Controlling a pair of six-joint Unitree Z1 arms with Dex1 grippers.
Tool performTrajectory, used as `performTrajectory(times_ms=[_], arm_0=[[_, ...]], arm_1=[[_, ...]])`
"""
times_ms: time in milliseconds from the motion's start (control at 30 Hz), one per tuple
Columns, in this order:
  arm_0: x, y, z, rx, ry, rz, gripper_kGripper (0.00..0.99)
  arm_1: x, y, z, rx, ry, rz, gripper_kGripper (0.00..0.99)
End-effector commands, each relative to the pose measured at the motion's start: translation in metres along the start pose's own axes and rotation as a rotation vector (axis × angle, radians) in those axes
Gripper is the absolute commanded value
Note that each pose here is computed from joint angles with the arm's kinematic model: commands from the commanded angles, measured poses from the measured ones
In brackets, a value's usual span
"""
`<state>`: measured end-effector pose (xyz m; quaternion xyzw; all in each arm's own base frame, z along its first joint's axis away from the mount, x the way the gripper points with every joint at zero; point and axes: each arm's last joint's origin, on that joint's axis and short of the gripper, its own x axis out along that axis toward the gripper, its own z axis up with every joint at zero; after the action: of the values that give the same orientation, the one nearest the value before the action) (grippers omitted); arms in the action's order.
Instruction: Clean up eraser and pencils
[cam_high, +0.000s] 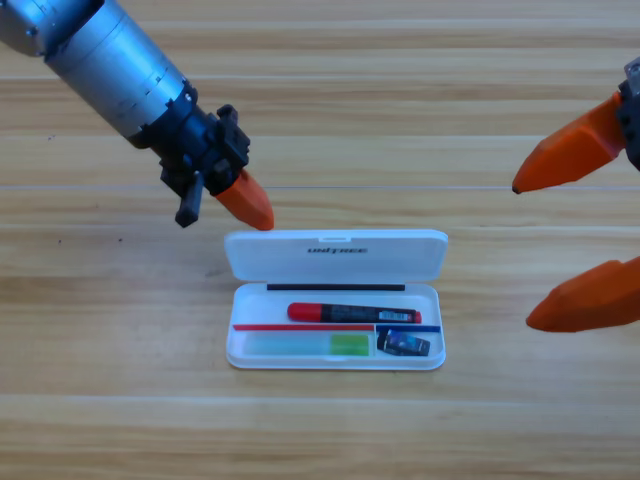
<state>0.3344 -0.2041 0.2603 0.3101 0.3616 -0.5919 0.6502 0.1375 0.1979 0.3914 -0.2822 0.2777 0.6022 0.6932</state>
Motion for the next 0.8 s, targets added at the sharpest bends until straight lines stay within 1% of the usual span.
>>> performTrajectory(times_ms=[33, 233, 800], arm_0=[[0.004, -0.011, -0.002, 0.0, 0.023, -0.025, 0.0], [0.007, -0.017, -0.004, 0.005, 0.027, -0.029, 0.0], [0.021, -0.029, -0.015, 0.023, 0.033, -0.036, 0.0]], arm_1=[[0.012, -0.009, -0.003, 0.034, 0.007, 0.011, 0.988], [0.015, -0.01, -0.002, 0.038, 0.008, 0.029, 0.988], [0.019, -0.011, -0.002, 0.042, 0.012, 0.047, 0.988]])
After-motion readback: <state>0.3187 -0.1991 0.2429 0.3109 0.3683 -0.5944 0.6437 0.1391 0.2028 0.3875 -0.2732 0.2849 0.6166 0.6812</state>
